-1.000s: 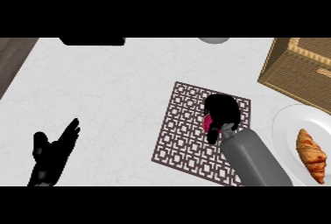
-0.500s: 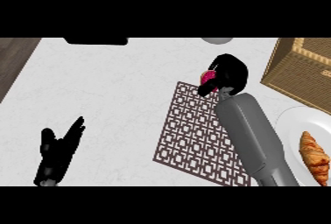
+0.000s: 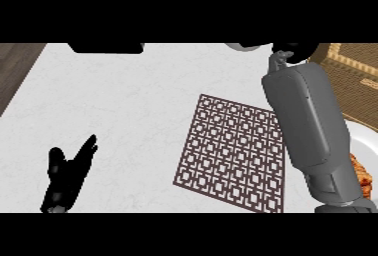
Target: Pick the cupcake from the placemat and place it in the basket
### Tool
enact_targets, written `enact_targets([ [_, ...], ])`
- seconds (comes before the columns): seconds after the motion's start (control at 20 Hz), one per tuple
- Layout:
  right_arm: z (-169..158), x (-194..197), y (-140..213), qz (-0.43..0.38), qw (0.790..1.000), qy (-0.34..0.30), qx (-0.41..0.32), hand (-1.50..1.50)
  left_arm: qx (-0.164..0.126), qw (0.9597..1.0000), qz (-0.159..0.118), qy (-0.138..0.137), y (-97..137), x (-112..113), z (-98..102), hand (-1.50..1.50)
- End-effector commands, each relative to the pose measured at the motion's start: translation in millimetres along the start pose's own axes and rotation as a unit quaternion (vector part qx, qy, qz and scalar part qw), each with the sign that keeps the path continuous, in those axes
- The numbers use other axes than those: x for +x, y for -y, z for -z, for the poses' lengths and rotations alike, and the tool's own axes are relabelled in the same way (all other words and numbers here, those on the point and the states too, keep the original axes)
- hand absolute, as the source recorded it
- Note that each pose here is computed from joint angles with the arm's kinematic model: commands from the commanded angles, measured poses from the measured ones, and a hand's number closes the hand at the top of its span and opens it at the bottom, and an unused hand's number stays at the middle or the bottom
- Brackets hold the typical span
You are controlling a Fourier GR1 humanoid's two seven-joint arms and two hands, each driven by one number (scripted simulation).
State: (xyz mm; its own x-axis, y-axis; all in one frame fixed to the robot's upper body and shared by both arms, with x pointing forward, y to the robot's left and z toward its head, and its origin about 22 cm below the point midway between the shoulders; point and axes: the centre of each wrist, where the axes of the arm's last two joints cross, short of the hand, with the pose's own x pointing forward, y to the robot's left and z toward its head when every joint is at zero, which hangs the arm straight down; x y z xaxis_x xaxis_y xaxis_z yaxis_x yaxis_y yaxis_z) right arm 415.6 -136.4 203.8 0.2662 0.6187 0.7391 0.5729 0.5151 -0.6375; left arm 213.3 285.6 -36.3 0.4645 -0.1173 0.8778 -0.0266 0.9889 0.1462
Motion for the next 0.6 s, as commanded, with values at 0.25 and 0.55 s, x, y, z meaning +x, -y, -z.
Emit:
enact_targets([
  [0.25,65.8,22.2,87.5,0.010,0.994,-0.043,-0.099,1.50,0.006,0.9992,-0.002,-0.039,-14.3,-6.2,-8.1,0.00],
  [0.55,102.4,13.6,114.4,0.009,0.990,-0.070,-0.124,1.50,0.005,0.9992,-0.012,-0.039,-18.7,-13.4,1.2,0.00],
])
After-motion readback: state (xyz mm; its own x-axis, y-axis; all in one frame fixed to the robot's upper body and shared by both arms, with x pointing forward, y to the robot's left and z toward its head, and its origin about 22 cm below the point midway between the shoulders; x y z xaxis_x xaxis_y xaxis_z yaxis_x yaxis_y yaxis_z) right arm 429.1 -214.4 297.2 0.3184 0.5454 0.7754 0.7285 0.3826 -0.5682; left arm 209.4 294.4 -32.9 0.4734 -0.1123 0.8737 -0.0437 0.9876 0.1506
